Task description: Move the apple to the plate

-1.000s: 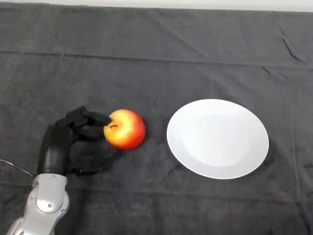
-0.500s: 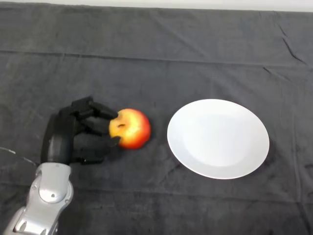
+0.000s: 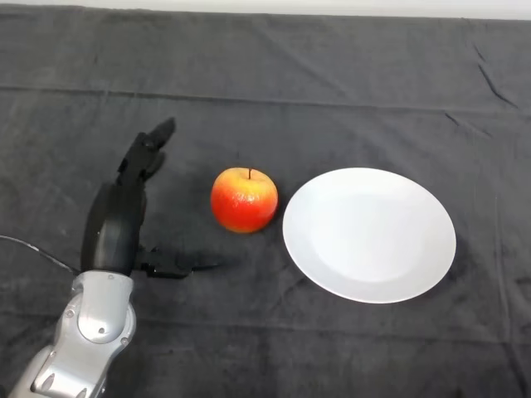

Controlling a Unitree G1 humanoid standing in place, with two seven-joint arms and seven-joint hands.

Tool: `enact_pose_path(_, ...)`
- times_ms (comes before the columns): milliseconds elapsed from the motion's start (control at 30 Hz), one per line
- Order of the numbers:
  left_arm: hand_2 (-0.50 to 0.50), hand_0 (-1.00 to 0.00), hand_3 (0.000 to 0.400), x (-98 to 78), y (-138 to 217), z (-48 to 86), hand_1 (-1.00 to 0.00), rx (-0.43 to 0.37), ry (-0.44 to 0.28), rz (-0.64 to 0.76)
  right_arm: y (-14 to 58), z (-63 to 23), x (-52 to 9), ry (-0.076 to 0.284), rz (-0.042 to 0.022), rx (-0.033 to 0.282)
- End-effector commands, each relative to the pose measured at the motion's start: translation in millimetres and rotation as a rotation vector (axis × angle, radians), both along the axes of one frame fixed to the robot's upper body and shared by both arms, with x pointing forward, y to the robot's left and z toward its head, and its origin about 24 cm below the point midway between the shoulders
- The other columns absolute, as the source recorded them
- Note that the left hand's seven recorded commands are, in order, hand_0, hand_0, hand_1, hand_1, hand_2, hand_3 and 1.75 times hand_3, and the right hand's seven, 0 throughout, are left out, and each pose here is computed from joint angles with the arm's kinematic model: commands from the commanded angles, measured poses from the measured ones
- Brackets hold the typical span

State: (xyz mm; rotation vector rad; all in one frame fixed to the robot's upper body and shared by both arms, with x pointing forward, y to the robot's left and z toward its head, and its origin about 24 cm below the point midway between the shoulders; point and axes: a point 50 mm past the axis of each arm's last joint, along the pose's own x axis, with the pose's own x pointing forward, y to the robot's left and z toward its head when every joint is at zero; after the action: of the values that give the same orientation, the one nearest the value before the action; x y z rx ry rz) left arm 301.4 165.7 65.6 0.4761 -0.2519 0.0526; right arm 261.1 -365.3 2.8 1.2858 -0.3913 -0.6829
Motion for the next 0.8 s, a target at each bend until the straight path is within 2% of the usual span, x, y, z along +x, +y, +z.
enact_pose_path(33, 0.00, 0.00, 0.000, 5.3, 1, 0.6, 0.00, 0.037, -0.017, -0.001, -6.9, 3.7, -5.0, -0.011, -0.0290, -0.016)
enact_pose_path(467, 0.00, 0.00, 0.000, 26.1, -4, -17.1, 0.00, 0.038, 0.058, 0.005, -7.0, 3.7, -5.0, -0.011, -0.0293, -0.016)
enact_pose_path(800, 0.00, 0.00, 0.000, 38.0, -25, -22.3, 0.00, 0.030, 0.098, -0.028, -7.1, 3.6, -5.0, -0.012, -0.0300, -0.015)
